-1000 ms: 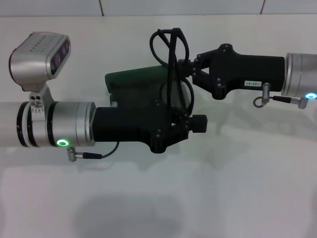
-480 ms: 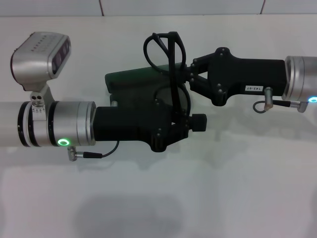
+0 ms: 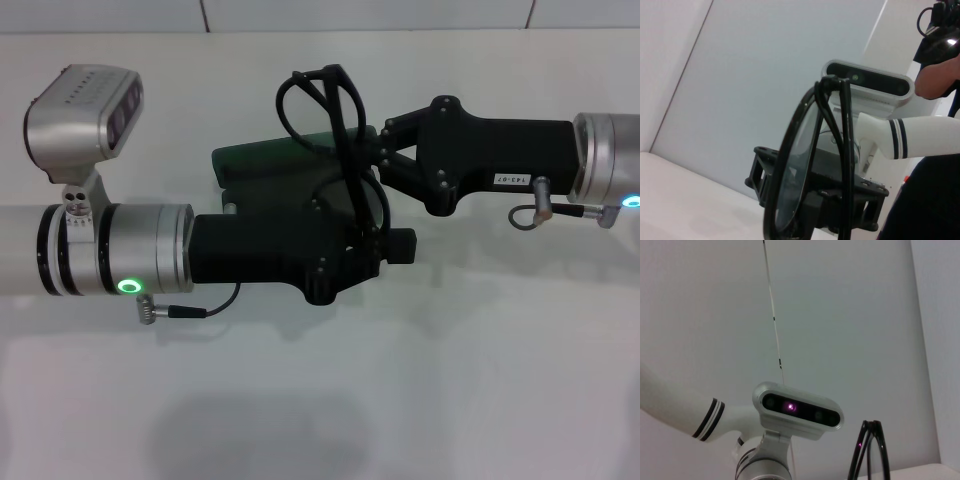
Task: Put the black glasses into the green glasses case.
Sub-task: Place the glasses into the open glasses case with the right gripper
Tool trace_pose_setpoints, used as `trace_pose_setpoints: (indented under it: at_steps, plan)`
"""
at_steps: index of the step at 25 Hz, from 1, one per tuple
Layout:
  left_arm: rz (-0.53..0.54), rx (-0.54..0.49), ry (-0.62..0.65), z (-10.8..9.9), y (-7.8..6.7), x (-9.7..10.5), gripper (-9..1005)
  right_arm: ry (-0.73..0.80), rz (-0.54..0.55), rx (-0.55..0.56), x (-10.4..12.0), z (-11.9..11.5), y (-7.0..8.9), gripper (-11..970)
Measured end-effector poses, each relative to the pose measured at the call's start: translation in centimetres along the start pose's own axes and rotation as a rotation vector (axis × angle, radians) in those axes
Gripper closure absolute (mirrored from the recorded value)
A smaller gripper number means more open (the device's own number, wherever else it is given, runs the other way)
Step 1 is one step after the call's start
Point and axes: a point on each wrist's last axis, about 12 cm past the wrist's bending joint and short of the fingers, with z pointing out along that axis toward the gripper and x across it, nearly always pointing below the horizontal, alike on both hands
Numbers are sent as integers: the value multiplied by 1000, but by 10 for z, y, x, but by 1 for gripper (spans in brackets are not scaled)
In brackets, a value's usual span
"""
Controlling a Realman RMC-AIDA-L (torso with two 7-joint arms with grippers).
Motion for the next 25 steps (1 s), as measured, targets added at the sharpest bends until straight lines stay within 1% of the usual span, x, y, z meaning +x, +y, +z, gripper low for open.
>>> trace_pose_setpoints:
  at_steps: [10, 14, 17, 22, 25]
  plan:
    - [-1, -2, 0, 0, 0, 0, 995, 2, 3, 1, 1, 0, 0, 922]
    - [-3, -4, -2, -1, 0, 1, 995, 5, 0, 31, 3, -2, -2, 922]
    - [-8, -25, -2, -7, 0, 4, 995, 22, -24, 65, 3, -2, -7, 922]
    - [-37, -184, 28, -36, 5, 21, 995, 80, -106, 108, 5, 3, -15, 922]
    - [-53, -292, 51, -58, 8, 32, 995, 145, -197, 113, 6, 12, -20, 922]
